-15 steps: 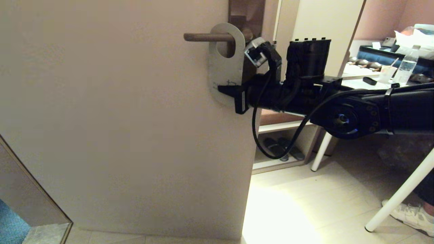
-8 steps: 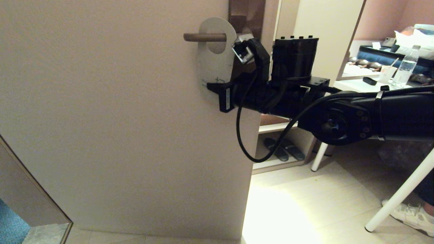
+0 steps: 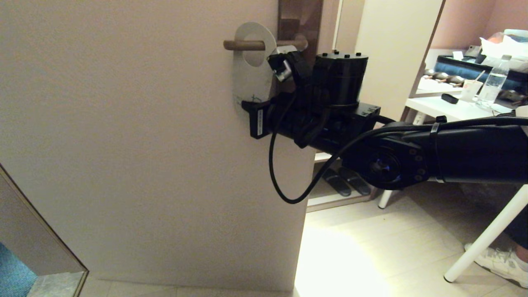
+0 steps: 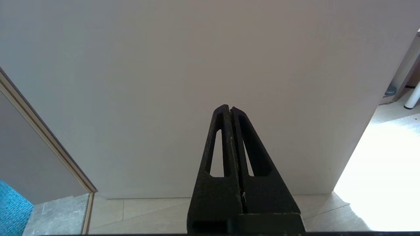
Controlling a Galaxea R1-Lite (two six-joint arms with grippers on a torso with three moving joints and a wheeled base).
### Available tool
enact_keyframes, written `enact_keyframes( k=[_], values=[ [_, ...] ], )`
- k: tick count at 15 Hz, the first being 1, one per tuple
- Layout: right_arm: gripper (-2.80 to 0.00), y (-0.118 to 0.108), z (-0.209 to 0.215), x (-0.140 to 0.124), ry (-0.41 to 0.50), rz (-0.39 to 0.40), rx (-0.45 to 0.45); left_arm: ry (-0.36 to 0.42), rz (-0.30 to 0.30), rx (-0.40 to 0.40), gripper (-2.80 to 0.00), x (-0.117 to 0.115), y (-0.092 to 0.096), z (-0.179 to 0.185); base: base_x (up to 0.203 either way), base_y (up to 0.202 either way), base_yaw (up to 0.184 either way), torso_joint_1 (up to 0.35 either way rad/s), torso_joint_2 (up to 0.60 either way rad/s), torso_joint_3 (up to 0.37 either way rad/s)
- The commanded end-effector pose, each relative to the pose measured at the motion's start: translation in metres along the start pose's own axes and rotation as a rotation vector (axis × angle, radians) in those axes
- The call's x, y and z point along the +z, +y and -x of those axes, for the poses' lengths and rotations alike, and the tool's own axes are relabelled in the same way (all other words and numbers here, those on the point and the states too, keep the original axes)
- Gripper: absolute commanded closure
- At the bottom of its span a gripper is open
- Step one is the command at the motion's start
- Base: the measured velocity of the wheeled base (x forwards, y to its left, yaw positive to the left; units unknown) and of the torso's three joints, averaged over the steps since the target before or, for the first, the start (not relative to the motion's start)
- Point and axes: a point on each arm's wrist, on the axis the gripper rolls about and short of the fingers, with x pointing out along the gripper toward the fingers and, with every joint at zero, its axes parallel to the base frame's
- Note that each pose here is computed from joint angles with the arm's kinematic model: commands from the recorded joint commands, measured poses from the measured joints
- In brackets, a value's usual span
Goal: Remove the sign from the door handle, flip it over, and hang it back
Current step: Take down the sign
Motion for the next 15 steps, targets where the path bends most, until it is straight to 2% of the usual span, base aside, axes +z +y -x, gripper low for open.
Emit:
enact_keyframes(
  k=[1,7,12,15],
  values=[
    [0.0,0.003,-0.002,-0.003,0.003,0.0,-0.032,0.001,0.0,0.001,0.0,0.0,0.0,0.0,0.0,0.0,0.0,0.0,0.0,0.0],
    [0.0,0.006,-0.004,-0.007,0.001,0.001,-0.25,0.001,0.0,0.001,0.0,0.0,0.0,0.0,0.0,0.0,0.0,0.0,0.0,0.0],
    [0.0,0.018,-0.012,-0.005,-0.026,-0.004,-0.362,0.001,0.0,0.001,0.0,0.0,0.0,0.0,0.0,0.0,0.0,0.0,0.0,0.0],
    [0.0,0.028,-0.02,-0.005,-0.043,-0.009,-0.392,0.001,0.0,0.001,0.0,0.0,0.0,0.0,0.0,0.0,0.0,0.0,0.0,0.0]
  ],
)
